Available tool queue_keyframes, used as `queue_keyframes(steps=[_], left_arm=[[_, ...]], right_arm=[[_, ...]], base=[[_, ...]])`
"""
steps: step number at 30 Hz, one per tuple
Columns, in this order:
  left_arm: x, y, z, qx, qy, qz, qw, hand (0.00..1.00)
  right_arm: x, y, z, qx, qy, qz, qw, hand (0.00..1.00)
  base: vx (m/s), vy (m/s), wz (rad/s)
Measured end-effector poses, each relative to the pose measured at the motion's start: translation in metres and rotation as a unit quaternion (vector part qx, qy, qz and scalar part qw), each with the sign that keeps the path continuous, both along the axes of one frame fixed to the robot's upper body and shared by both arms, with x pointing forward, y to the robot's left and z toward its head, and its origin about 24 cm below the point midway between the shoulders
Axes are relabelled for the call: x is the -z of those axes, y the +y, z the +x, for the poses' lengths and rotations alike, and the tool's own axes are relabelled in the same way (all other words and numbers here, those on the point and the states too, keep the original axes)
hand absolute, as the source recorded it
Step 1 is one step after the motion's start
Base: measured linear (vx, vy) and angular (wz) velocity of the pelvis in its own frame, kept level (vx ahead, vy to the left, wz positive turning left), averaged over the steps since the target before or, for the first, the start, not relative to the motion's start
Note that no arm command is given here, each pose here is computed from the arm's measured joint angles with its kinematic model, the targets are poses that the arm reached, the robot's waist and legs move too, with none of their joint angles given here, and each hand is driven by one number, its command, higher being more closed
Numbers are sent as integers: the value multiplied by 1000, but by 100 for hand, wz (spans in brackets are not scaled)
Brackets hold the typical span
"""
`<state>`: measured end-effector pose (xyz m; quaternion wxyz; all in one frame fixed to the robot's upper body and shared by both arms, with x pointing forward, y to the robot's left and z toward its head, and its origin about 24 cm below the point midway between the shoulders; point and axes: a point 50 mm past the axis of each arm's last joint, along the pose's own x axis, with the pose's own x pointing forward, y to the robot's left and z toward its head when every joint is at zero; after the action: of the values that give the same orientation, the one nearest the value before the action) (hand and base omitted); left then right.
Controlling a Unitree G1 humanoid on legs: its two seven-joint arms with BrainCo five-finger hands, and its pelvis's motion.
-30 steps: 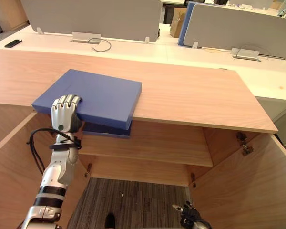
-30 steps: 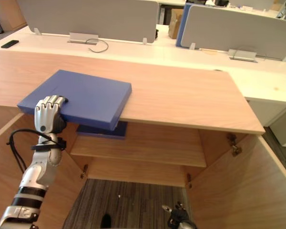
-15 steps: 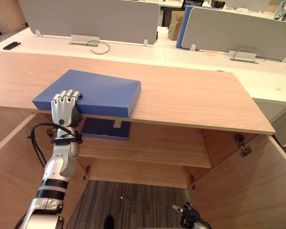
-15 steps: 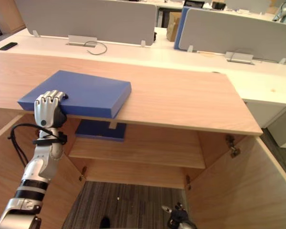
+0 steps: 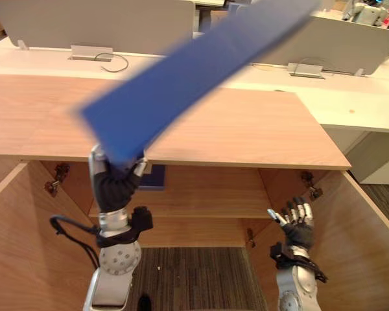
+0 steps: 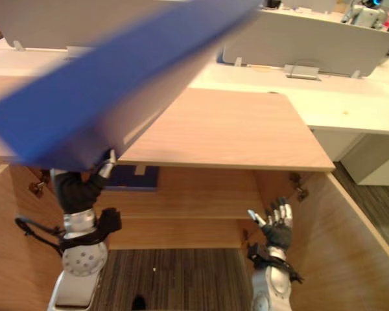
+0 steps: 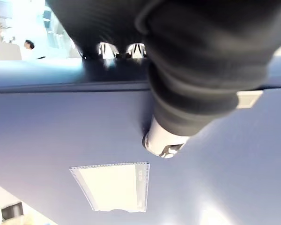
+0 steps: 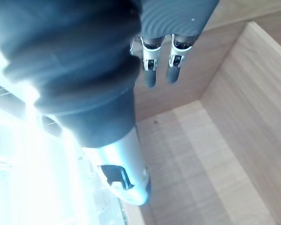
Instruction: Walk over to the cabinet, pick up the folder, carry it to the office cabinet, place the folder inside the office cabinet, then close the office cabinet door
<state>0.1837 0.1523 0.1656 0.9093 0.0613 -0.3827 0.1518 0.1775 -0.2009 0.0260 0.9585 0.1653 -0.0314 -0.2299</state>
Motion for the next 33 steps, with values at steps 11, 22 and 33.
queue_keyframes(steps=[11, 22, 33], left_arm=[[11, 13, -2, 111, 31, -183, 976, 100], [20, -5, 38, 258, 67, -160, 951, 100], [36, 4, 51, 259, 118, -134, 949, 100]], right_arm=[[-63, 28, -2, -19, -100, -116, 988, 0], [-201, 89, 71, -289, -440, -153, 837, 0], [-232, 79, 114, -503, -355, -180, 767, 0]], base=[[-46, 20, -19], [-24, 8, -1], [-24, 6, 1]])
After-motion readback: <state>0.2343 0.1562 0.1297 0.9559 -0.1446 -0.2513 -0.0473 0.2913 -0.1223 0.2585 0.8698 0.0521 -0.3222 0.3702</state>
